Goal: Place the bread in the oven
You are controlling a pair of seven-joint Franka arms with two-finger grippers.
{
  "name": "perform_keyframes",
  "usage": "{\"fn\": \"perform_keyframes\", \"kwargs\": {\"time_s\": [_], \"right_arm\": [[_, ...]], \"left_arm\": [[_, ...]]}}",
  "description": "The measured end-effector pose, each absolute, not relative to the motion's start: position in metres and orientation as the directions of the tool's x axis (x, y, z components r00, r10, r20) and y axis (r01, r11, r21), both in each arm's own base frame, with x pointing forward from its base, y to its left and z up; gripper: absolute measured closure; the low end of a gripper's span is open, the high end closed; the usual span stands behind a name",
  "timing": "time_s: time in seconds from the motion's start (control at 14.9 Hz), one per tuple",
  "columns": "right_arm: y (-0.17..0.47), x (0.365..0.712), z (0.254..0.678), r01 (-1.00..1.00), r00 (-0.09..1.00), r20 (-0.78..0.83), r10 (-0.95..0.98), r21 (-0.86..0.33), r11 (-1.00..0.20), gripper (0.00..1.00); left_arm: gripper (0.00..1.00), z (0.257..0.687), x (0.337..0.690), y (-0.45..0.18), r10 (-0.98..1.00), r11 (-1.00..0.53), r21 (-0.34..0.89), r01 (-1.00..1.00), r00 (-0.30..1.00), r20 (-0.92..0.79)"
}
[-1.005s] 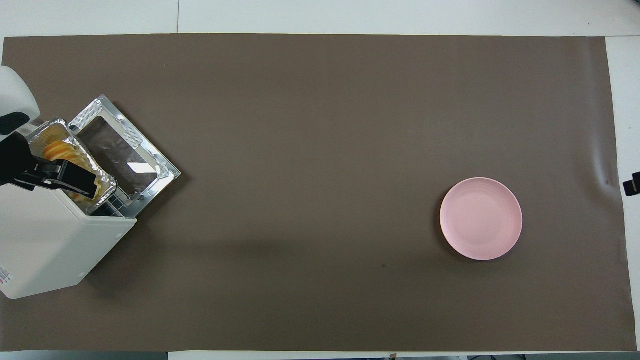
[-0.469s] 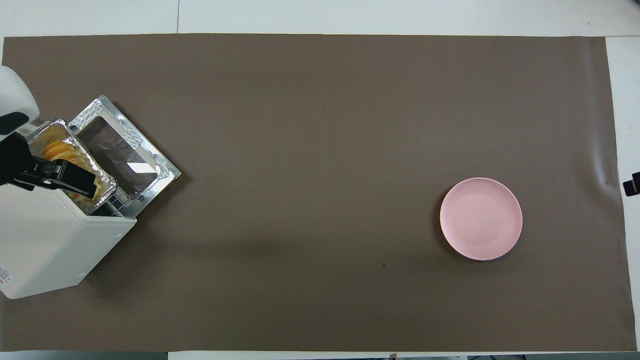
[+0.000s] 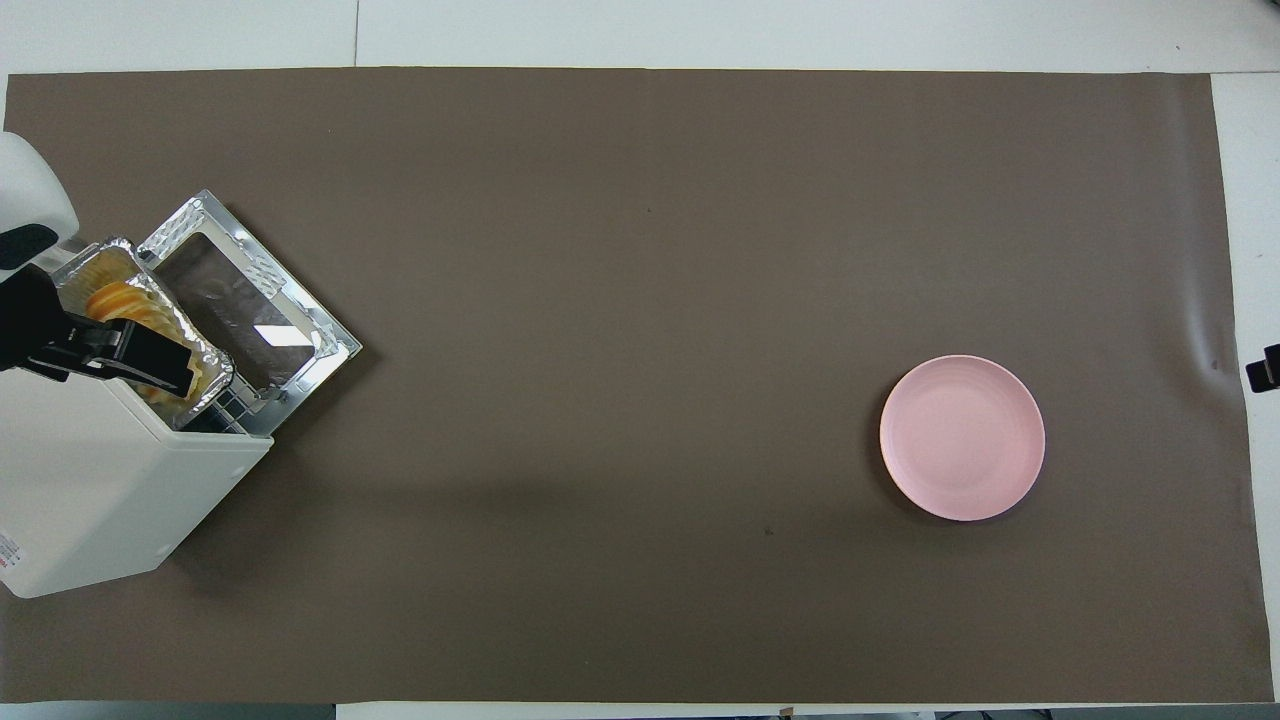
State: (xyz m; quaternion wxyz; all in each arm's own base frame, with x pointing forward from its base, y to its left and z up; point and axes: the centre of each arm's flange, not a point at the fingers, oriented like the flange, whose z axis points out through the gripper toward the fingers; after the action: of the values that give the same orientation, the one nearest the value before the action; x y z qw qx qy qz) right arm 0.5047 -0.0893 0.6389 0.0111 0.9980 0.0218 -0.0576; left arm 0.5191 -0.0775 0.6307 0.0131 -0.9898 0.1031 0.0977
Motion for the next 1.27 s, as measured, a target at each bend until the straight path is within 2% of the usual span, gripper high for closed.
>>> {"fn": "perform_keyframes", "kwargs": {"time_s": [0.94,1.27], "right_arm": [[-0.089,0.505,0.639,0.045,0.992,-0.116,0.042,0.02,-0.999,0.0],[-0.089,0.505,0.639,0.045,0.992,-0.116,0.042,0.02,-0.999,0.0]], "left_arm": [[0.0,0.631,0.519,-0.077,-0.202,-0.978,-0.006,-0.207,0.96,-0.195],[0.0,0.634,0.532,-0.066,-0.161,-0.986,-0.015,-0.164,0.981,-0.112]]}}
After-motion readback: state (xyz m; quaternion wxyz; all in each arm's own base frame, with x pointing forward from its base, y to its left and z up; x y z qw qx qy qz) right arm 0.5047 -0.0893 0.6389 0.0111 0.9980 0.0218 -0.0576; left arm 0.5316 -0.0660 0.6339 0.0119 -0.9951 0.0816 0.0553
